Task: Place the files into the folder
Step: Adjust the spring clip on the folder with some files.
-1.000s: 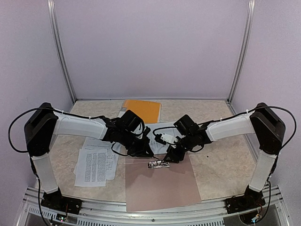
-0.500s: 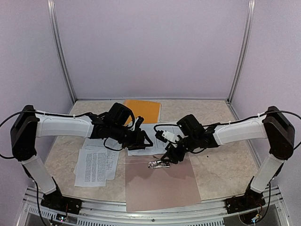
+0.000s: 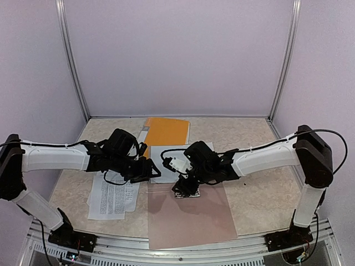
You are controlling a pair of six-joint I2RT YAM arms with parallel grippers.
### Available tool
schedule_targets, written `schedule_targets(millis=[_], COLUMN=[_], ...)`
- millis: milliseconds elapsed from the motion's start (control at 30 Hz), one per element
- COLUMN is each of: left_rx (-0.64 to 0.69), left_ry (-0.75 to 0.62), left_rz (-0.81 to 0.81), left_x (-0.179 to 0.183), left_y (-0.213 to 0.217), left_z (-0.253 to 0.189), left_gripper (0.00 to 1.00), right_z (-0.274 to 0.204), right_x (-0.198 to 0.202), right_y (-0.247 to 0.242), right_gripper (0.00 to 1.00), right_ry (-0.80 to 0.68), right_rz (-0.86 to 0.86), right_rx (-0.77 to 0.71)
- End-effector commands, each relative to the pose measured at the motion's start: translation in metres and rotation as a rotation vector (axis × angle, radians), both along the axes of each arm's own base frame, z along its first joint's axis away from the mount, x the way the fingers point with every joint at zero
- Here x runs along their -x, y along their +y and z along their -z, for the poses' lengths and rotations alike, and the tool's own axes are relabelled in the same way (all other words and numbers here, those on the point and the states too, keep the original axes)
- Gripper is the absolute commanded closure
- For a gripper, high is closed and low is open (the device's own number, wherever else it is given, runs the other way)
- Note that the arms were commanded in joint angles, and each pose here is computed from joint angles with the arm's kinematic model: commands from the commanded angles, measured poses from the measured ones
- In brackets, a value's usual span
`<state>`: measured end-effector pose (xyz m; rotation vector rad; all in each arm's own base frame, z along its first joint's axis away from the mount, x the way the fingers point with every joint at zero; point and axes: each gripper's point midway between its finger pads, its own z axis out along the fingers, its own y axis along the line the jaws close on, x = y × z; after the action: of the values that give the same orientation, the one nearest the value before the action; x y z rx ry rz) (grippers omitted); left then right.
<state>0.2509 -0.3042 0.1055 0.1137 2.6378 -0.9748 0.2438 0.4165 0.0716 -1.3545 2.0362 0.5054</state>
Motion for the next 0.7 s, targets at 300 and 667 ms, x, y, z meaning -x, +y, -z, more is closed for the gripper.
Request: schedule_targets(millis=[300, 667], left_rx=[-0.024, -0.028], left_ry=[0.013, 0.022], left_rz=[-0.059, -0.053], left_x=[-0.001, 0.000], left_y=[0.020, 0.019], left_z=[0.010, 0.015], left_gripper=[0.39, 0.39], right_z=[-0.002, -0.027], right_x=[-0.020, -0.019], right_y=[-0.013, -0.038], right_gripper=[0.61, 0.64], right_ry=[-0.047, -0.057], right_rz=[0.131, 0.234], right_rx=[0.117, 0.107])
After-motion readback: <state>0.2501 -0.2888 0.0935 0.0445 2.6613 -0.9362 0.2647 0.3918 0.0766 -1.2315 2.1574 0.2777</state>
